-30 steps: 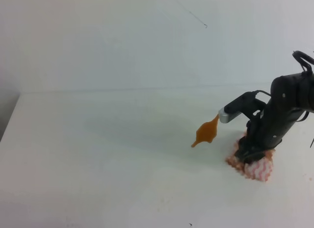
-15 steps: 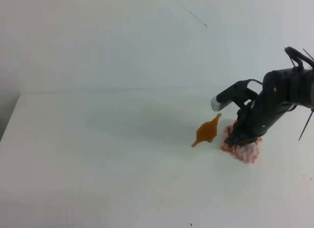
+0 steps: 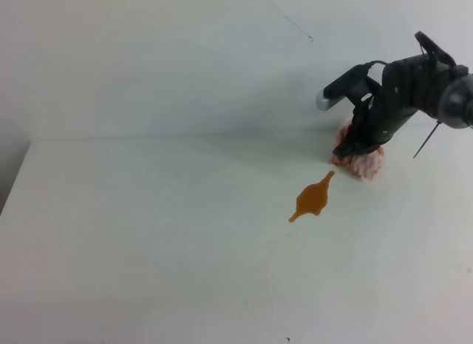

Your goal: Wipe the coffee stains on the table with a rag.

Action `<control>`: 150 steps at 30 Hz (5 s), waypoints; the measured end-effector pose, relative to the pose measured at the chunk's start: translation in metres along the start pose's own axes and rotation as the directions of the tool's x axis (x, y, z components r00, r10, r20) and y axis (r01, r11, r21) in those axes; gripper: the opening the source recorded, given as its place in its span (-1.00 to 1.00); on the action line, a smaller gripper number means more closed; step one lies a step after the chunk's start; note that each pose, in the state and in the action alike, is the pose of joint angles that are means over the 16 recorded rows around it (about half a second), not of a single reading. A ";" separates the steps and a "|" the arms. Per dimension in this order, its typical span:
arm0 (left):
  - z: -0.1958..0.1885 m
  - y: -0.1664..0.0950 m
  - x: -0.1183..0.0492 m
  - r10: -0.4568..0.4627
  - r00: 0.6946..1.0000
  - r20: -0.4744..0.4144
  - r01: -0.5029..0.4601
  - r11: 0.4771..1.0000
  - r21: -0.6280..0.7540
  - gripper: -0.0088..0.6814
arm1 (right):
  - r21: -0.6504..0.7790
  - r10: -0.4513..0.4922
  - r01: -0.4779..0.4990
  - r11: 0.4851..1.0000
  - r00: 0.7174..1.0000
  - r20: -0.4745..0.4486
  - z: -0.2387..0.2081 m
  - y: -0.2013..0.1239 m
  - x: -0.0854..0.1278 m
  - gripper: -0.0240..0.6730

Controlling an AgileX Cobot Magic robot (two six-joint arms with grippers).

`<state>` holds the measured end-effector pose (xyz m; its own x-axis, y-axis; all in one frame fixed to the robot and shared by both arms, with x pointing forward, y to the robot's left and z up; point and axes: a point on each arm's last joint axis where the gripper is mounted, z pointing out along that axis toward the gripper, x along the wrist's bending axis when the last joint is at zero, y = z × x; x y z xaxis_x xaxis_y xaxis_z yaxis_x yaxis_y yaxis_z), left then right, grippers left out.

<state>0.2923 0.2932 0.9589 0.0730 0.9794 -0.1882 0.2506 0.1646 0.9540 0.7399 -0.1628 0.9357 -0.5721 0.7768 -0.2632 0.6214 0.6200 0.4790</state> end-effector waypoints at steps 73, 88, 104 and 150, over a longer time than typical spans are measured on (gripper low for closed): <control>0.000 0.000 0.000 0.000 1.000 0.000 0.000 1.000 0.000 -0.97 | 0.195 0.101 -0.065 0.979 0.978 -0.184 -0.018 -0.050 0.116 -0.84; 0.000 -0.001 0.000 0.000 1.000 0.000 0.000 1.000 0.000 -0.97 | 0.004 -0.219 0.236 0.972 0.907 -0.359 -0.058 -0.023 0.282 -0.85; 0.000 0.000 0.000 0.000 1.000 0.000 0.000 1.000 0.000 -0.98 | 0.098 0.124 -0.110 0.989 0.981 -0.147 -0.043 -0.092 0.128 -0.85; 0.000 0.000 0.000 0.000 1.000 0.000 0.000 1.000 0.000 -0.98 | 0.020 0.122 -0.120 0.993 0.969 -0.214 -0.051 -0.068 0.156 -0.84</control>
<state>0.2923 0.2932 0.9589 0.0730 0.9794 -0.1880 0.2506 0.1645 0.9540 0.5804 -0.0894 0.9048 -0.5934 0.8047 -0.0174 0.6964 0.5240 0.4904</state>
